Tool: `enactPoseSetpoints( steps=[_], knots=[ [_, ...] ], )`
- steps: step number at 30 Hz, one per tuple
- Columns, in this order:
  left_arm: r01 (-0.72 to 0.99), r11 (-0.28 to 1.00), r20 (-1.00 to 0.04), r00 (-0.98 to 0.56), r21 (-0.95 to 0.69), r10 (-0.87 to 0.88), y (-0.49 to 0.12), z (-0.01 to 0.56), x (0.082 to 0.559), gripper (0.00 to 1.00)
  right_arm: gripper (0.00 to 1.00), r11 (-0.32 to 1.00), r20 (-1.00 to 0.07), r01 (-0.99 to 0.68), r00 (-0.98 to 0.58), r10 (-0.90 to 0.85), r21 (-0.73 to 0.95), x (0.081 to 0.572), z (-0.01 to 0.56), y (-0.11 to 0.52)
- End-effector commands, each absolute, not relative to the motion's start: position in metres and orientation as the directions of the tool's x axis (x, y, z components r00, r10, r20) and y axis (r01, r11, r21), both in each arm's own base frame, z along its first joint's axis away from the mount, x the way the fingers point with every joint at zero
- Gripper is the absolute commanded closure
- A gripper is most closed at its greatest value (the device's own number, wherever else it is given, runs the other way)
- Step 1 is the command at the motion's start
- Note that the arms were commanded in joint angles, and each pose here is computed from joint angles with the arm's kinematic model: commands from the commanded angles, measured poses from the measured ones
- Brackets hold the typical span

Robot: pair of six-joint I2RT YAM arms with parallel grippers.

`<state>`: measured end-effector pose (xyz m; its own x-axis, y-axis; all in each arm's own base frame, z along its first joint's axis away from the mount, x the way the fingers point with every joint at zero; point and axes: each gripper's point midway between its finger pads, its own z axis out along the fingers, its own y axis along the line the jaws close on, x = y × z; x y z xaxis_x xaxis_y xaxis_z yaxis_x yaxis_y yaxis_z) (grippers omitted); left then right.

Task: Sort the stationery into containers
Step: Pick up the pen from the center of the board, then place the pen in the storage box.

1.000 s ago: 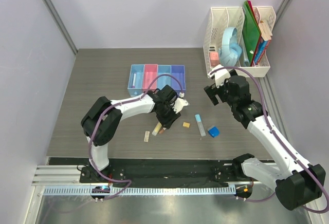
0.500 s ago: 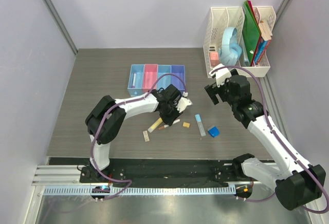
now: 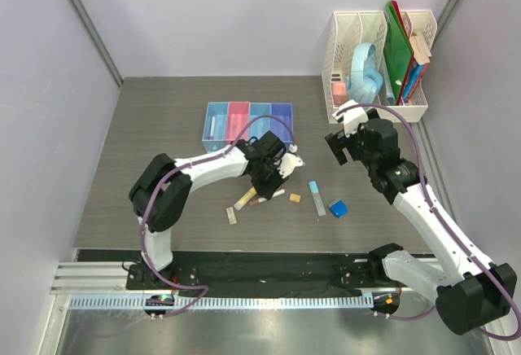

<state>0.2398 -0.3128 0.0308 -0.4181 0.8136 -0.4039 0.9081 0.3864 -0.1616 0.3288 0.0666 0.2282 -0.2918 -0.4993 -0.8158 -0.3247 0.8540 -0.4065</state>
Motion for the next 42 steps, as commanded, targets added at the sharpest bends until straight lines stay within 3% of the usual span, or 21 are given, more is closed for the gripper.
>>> enactPoseSetpoints(
  steps=[1,8,16,22,31,42],
  knots=[
    [0.91,0.394,-0.557,-0.395,-0.129,0.73,-0.319,0.099,0.263,1.0,0.0,0.878,-0.86,-0.269,-0.227,-0.457,-0.396,0.334,0.262,0.065],
    [0.859,0.496,-0.648,-0.449,-0.125,0.615,-0.308,0.136,0.297,1.0,0.0,0.88,-0.861,-0.266,-0.229,-0.453,-0.393,0.334,0.264,0.065],
    [0.621,0.768,-0.795,-0.541,-0.158,0.274,-0.245,0.214,0.403,1.0,0.0,0.882,-0.863,-0.258,-0.226,-0.452,-0.394,0.334,0.267,0.064],
    [0.471,0.846,-0.828,-0.557,-0.252,0.063,-0.194,0.25,0.471,1.0,0.0,0.884,-0.863,-0.261,-0.234,-0.449,-0.389,0.335,0.264,0.065],
    [0.33,0.883,-0.738,-0.674,-0.334,-0.027,-0.163,0.189,0.515,1.0,0.0,0.882,-0.861,-0.259,-0.232,-0.452,-0.394,0.333,0.263,0.063],
    [0.269,0.915,-0.702,-0.712,-0.3,-0.021,-0.14,0.15,0.524,1.0,0.0,0.88,-0.858,-0.269,-0.239,-0.455,-0.392,0.331,0.257,0.064]
  ],
)
